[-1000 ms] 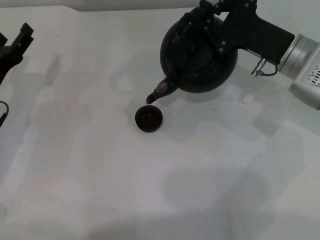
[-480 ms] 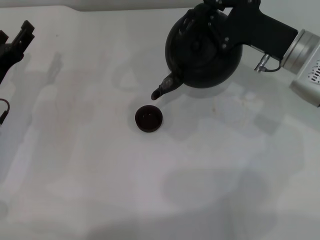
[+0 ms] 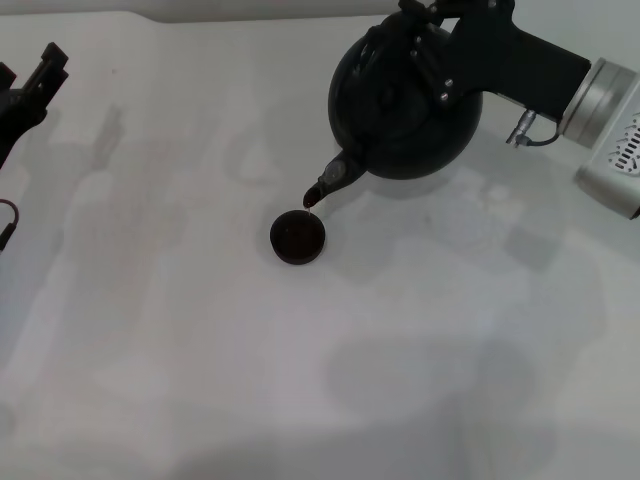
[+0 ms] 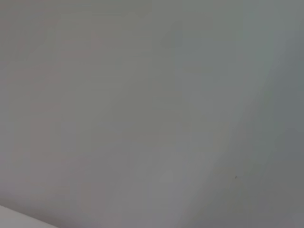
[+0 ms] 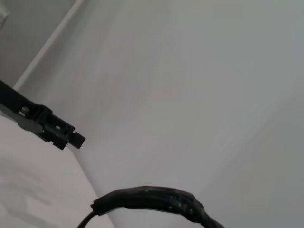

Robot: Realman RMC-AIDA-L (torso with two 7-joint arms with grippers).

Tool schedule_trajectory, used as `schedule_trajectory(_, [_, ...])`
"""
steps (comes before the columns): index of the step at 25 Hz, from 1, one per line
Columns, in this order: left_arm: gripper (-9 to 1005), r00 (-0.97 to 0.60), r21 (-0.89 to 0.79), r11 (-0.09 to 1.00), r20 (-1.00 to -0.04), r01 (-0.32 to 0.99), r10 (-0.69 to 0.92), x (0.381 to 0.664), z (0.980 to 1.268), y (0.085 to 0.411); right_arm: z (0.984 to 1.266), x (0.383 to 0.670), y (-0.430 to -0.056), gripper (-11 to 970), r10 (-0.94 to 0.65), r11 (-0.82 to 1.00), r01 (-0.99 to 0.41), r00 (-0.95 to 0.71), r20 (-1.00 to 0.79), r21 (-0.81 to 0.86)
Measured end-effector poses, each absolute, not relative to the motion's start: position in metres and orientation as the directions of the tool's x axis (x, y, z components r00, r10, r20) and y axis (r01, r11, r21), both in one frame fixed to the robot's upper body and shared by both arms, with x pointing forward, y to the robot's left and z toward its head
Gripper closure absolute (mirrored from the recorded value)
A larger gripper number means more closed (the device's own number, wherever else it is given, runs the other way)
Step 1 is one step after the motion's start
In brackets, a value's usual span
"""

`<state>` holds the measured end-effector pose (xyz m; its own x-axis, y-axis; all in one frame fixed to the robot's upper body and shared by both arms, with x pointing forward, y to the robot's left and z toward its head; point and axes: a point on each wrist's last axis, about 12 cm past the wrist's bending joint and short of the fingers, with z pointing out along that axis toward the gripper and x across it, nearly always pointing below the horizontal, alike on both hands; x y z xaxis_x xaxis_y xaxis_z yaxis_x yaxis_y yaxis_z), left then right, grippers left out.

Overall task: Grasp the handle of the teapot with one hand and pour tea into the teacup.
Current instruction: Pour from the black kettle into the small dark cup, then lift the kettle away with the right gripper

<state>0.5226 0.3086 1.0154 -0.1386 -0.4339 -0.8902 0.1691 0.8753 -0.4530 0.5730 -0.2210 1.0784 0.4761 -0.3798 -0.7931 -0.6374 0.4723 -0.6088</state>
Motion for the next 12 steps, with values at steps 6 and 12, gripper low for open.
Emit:
schedule_trajectory(6, [106, -0.144, -0.452, 0.875, -0.891, 0.175, -0.431, 0.5222, 1.0149, 0.3075, 1.0796, 0.5742, -0.2201, 843, -0.384, 0.468, -0.635, 0.481, -0.788, -0.615])
schedule_trajectory(12, [107, -0.145, -0.452, 0.875, -0.890, 0.173, -0.432, 0.5217, 1.0146, 0.3077, 1.0818, 0.5752, -0.2188, 843, -0.383, 0.465, -0.631, 0.490, -0.783, -0.622])
